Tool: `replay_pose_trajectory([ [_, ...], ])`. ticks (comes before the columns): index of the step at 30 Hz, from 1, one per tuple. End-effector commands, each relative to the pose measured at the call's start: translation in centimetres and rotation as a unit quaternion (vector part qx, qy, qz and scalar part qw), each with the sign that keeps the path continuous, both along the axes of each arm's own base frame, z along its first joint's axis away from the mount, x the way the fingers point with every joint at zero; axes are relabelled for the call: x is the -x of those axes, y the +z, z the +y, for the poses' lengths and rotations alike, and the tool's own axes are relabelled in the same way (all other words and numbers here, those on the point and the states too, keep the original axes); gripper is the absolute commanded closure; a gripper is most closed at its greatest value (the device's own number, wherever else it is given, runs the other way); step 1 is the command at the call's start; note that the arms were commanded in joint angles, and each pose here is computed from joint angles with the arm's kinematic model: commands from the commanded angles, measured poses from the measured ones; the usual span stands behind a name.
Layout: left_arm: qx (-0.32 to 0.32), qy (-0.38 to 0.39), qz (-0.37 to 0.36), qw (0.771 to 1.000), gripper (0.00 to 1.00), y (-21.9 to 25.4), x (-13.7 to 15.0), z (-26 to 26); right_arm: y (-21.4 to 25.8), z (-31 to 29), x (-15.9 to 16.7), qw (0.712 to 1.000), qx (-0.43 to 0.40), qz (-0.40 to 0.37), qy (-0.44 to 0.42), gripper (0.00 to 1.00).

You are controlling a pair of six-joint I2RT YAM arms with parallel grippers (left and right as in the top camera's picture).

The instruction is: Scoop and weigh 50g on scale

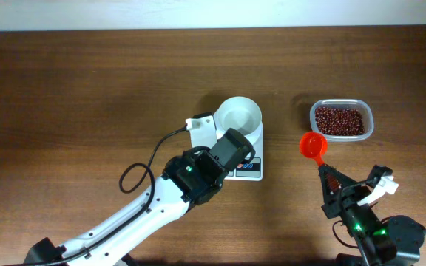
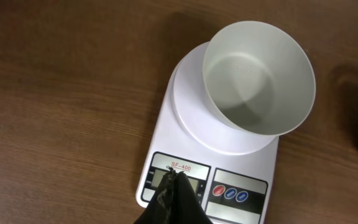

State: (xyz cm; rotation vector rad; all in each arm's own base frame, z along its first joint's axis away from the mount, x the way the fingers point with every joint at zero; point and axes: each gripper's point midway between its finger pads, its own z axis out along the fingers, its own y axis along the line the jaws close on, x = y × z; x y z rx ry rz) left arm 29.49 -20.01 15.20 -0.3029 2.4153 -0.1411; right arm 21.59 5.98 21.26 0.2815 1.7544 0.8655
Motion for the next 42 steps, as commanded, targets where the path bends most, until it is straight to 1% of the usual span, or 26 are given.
replay_pose_trajectory([
  [1, 0.020, -0.014, 0.006, 1.000, 1.00, 0.3, 0.2, -0.7, 0.9, -0.2, 0.1, 1.000, -0.003, -0.010, -0.006, 0.96],
  [4, 0.039, -0.024, 0.007, 0.999, 1.00, 0.4, 0.1, -1.6, 0.9, 0.5, 0.4, 1.000, -0.006, -0.010, 0.014, 0.96],
  [6, 0.062, -0.043, 0.010, 0.997, 1.00, 0.5, 0.5, -3.0, 0.4, 0.6, 0.5, 1.000, -0.009, 0.003, 0.018, 0.96],
  [11, 0.068, -0.068, 0.007, 0.995, 1.00, 0.2, 1.2, -5.1, -0.4, 0.6, 0.7, 0.999, -0.031, 0.030, 0.015, 0.96],
  [15, 0.073, -0.093, 0.003, 0.993, 1.00, -1.6, 1.1, -8.4, -0.4, 0.5, 0.6, 0.999, -0.030, 0.030, 0.011, 0.96],
  [18, 0.073, -0.104, 0.006, 0.992, 1.00, -3.8, 0.9, -10.4, -0.5, -0.4, 0.2, 0.999, -0.026, 0.030, -0.017, 0.96],
  [21, 0.061, -0.086, 0.032, 0.994, 1.00, -6.3, 1.3, -10.3, -0.7, -1.8, -0.3, 0.998, -0.019, 0.030, -0.061, 0.96],
  [23, 0.058, -0.079, 0.040, 0.994, 1.00, -7.0, 1.3, -10.2, -0.7, -2.2, -0.4, 0.997, -0.017, 0.030, -0.073, 0.96],
  [25, 0.049, -0.021, 0.048, 0.997, 1.00, -8.0, 1.4, -8.6, -0.7, -2.3, -0.4, 0.997, -0.016, 0.030, -0.075, 0.96],
  [27, 0.029, 0.001, 0.049, 0.998, 1.00, -8.8, 1.3, -7.6, -0.7, -2.4, -0.5, 0.996, -0.016, 0.030, -0.077, 0.96],
  [36, 0.037, 0.033, 0.067, 0.997, 1.00, -11.7, 1.2, -7.9, -0.7, -2.5, -0.5, 0.996, -0.015, 0.030, -0.082, 0.96],
  [42, 0.035, 0.035, 0.069, 0.996, 1.00, -12.0, 1.3, -7.8, -0.7, -2.5, -0.5, 0.996, -0.015, 0.030, -0.082, 0.96],
])
